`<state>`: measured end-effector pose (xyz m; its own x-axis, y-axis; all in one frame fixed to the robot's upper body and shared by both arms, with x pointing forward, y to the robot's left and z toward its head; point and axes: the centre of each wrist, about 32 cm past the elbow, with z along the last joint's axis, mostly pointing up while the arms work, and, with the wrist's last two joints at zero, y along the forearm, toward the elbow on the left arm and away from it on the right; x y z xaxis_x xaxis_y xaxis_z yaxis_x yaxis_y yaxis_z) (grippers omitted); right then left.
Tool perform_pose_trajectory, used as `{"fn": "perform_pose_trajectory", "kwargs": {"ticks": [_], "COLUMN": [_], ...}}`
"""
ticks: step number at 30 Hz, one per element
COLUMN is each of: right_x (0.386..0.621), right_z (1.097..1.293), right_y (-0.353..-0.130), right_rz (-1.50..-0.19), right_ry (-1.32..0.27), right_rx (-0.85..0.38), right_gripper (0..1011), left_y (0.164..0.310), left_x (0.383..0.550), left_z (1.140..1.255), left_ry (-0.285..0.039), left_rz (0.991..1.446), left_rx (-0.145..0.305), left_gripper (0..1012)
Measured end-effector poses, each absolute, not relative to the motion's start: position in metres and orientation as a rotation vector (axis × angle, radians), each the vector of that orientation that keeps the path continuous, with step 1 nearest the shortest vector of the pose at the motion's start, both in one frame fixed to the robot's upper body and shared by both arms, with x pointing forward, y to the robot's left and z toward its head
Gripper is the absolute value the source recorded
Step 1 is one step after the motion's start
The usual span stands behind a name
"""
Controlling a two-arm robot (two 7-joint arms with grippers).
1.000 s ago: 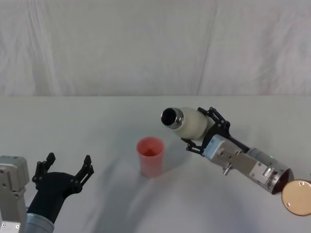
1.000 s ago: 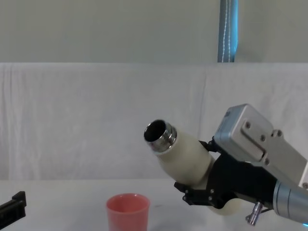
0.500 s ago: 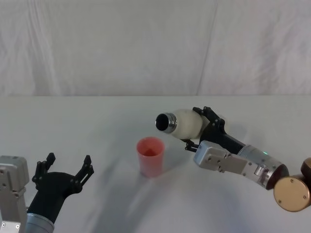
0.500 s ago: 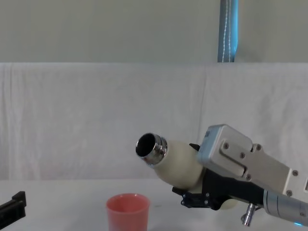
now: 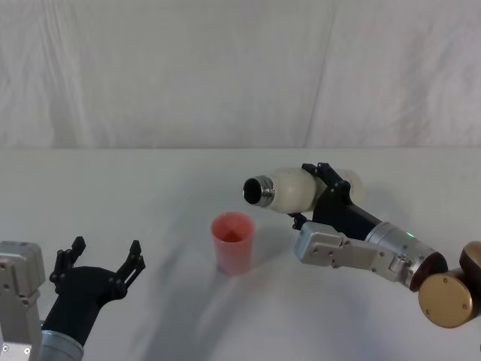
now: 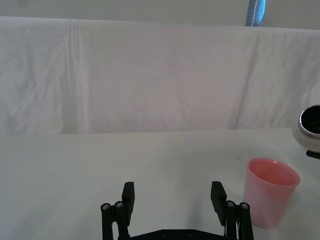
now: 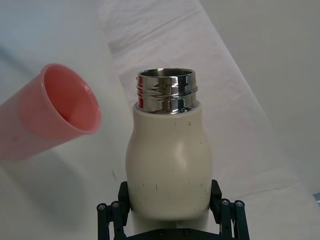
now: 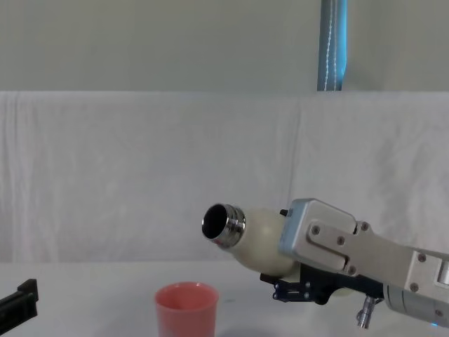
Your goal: Grasp the thermos with one hand and pour water into the cup lid.
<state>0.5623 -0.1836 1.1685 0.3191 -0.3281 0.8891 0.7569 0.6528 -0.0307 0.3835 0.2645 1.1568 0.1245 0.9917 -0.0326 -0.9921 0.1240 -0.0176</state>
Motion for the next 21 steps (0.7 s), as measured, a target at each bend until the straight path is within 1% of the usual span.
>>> {"fn": "perform_pose_trajectory", "kwargs": {"ticks": [8,21], "right_x": [0.5641,0.568], "right_z": [1.1708,1.1703], "right_y": [-0.1811,-0.175], "right_rz": [-0.757,-0.76], "right_ry": [-1.049,-1.067], "right_rx": [-0.529,-0.556], "right_gripper": [957,957], "left_y": [0.2645,0.2645], "left_x": [0.3835,0.3835], "left_z": [1.1568,1.1568], "left_ry": [0.014,0.014], "left_rz": [1.446,1.446], "left_rx": [-0.038,-0.038], "left_gripper": [1001,1001]}}
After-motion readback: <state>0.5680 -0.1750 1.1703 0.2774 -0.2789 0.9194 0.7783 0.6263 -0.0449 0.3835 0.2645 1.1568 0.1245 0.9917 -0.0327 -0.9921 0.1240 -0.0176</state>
